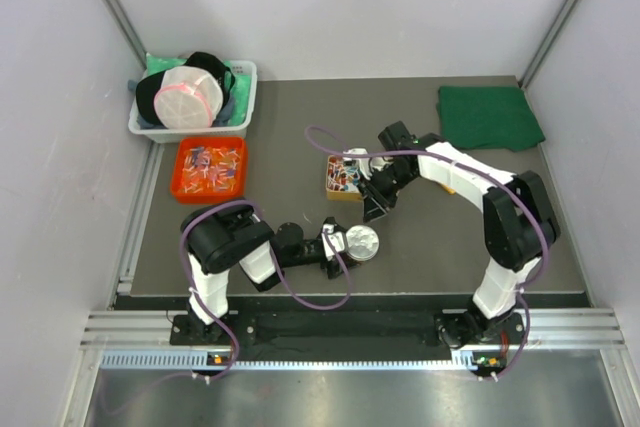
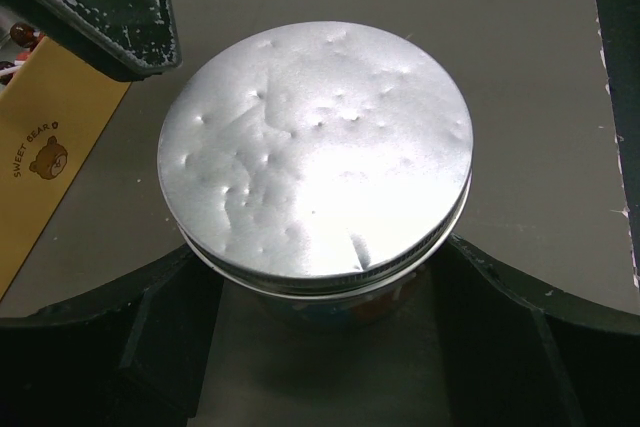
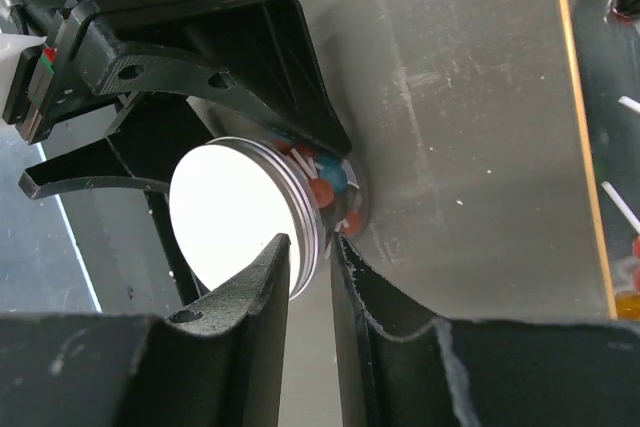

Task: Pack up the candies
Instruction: Screw the bottle lid onto the packing bottle.

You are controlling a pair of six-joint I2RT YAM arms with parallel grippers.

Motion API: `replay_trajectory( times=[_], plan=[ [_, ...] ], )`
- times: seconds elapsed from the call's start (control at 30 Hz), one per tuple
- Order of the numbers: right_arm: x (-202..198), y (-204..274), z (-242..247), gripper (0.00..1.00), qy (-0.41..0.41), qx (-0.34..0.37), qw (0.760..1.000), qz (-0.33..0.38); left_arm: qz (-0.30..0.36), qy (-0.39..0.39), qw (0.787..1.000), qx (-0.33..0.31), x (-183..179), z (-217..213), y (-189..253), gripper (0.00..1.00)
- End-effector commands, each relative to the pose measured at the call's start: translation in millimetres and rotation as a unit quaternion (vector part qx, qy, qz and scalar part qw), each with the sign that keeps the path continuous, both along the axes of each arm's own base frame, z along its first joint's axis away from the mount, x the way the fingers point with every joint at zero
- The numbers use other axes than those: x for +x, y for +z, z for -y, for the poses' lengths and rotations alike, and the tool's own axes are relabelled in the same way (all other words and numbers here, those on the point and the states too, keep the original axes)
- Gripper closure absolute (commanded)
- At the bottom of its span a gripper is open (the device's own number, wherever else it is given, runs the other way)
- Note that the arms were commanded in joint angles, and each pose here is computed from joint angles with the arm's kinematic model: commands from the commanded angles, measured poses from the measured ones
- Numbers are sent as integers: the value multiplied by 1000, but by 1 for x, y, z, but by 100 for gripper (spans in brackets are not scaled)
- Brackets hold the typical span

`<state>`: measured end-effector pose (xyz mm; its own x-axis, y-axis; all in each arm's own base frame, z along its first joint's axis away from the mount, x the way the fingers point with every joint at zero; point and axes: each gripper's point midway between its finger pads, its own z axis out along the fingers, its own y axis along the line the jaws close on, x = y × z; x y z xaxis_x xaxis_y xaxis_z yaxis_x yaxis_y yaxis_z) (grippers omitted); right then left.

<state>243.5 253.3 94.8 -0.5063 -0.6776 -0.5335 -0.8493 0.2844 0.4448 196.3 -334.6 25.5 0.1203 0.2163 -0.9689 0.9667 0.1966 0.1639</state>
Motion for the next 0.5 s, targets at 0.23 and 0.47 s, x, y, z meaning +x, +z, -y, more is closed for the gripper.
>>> replay_trajectory(
  times=[0.23, 0.47],
  plan=[
    [-10, 1, -23, 81, 39, 21, 999, 32, 84, 13, 994, -69, 14, 6, 42, 25],
    [-13, -6, -18, 87, 42, 5, 999, 29, 85, 16, 994, -67, 16, 5, 41, 25]
  ],
)
